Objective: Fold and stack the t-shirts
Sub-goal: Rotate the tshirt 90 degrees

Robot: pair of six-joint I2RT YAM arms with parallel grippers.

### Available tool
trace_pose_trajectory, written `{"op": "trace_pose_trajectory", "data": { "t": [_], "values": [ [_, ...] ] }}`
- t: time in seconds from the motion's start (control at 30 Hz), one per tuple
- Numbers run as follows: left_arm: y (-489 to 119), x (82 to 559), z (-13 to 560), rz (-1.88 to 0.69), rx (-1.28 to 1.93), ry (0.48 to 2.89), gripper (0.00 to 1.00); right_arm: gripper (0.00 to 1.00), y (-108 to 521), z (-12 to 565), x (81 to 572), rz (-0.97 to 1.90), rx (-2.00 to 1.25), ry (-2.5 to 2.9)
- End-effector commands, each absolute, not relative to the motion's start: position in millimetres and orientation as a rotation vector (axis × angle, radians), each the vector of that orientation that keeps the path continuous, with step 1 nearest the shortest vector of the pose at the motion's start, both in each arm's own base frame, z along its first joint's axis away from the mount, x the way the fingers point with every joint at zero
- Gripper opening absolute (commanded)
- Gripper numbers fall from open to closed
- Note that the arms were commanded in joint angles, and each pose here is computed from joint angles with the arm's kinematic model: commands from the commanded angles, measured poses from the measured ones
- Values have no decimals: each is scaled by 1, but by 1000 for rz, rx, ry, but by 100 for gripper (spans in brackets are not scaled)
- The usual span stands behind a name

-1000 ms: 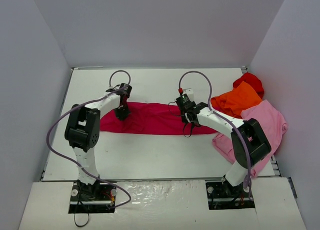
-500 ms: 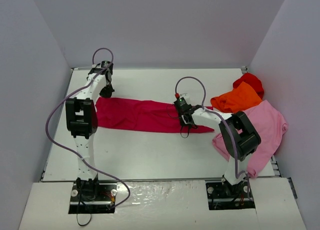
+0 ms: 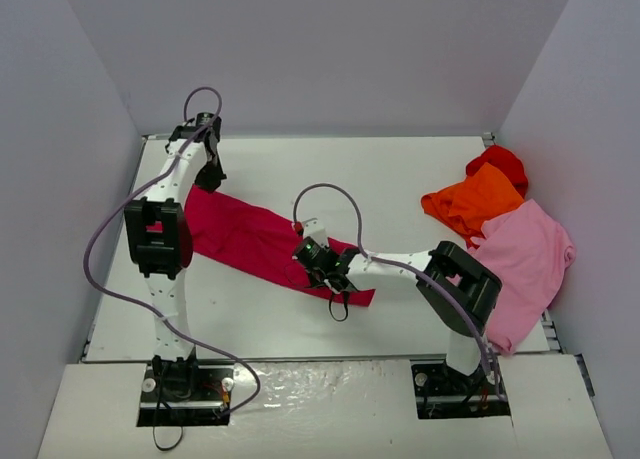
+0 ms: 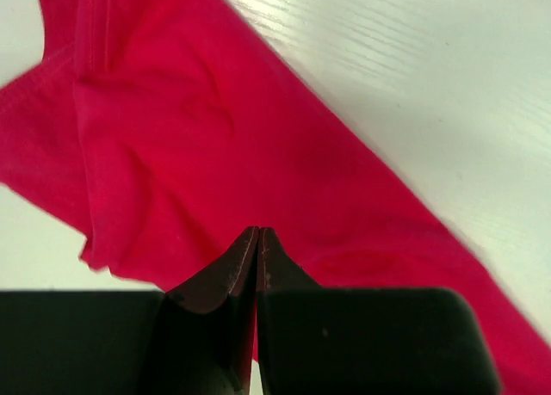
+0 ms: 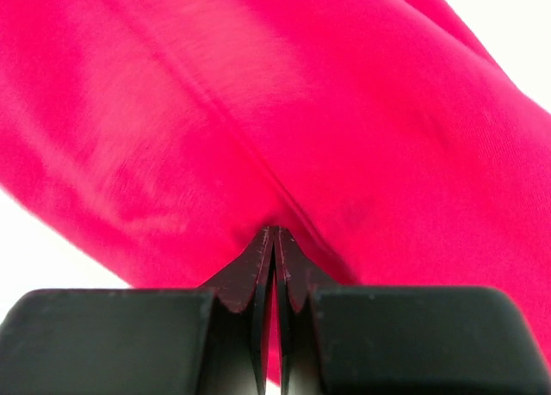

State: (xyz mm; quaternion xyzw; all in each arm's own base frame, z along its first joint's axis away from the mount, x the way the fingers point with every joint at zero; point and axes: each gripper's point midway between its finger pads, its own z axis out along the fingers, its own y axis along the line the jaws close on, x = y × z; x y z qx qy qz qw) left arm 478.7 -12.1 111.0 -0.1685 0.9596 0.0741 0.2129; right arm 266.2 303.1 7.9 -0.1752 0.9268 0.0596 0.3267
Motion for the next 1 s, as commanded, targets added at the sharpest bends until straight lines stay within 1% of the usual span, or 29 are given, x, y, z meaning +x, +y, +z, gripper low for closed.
{"op": "trace_pose_trajectory", "data": {
  "t": [0.0, 0.03, 0.13, 0.2, 0.3, 0.33, 0.37, 0.43, 0.57, 0.67, 0.83, 0.97],
  "values": [
    [-10, 449, 225, 118, -452, 2465, 0, 0, 298, -36, 162, 184, -593, 2745],
    [-7, 441, 234, 130, -458, 2446, 0, 0, 307, -33, 151, 207, -632, 2734],
    [1, 415, 257, 153, -479, 2383, 0, 0, 325, -20, 142, 256, -664, 2702],
    [6, 399, 270, 165, -496, 2341, 0, 0, 332, -11, 143, 274, -675, 2671],
    [11, 384, 273, 175, -517, 2314, 0, 0, 337, 9, 155, 268, -656, 2599],
    [10, 381, 265, 171, -519, 2321, 0, 0, 338, 23, 168, 244, -618, 2538],
    [8, 380, 257, 165, -515, 2340, 0, 0, 338, 29, 168, 254, -613, 2531],
    [7, 373, 232, 164, -540, 2388, 0, 0, 338, 74, 197, 248, -499, 2395],
    [-1, 377, 203, 117, -545, 2410, 0, 0, 339, 143, 226, 306, -392, 2232],
    [0, 387, 181, 140, -559, 2435, 0, 0, 331, 164, 241, 304, -361, 2180],
    [2, 411, 143, 183, -605, 2470, 0, 0, 310, 146, 260, 261, -333, 2236],
    [8, 426, 127, 243, -631, 2465, 0, 0, 295, 116, 254, 221, -340, 2302]
  ]
}}
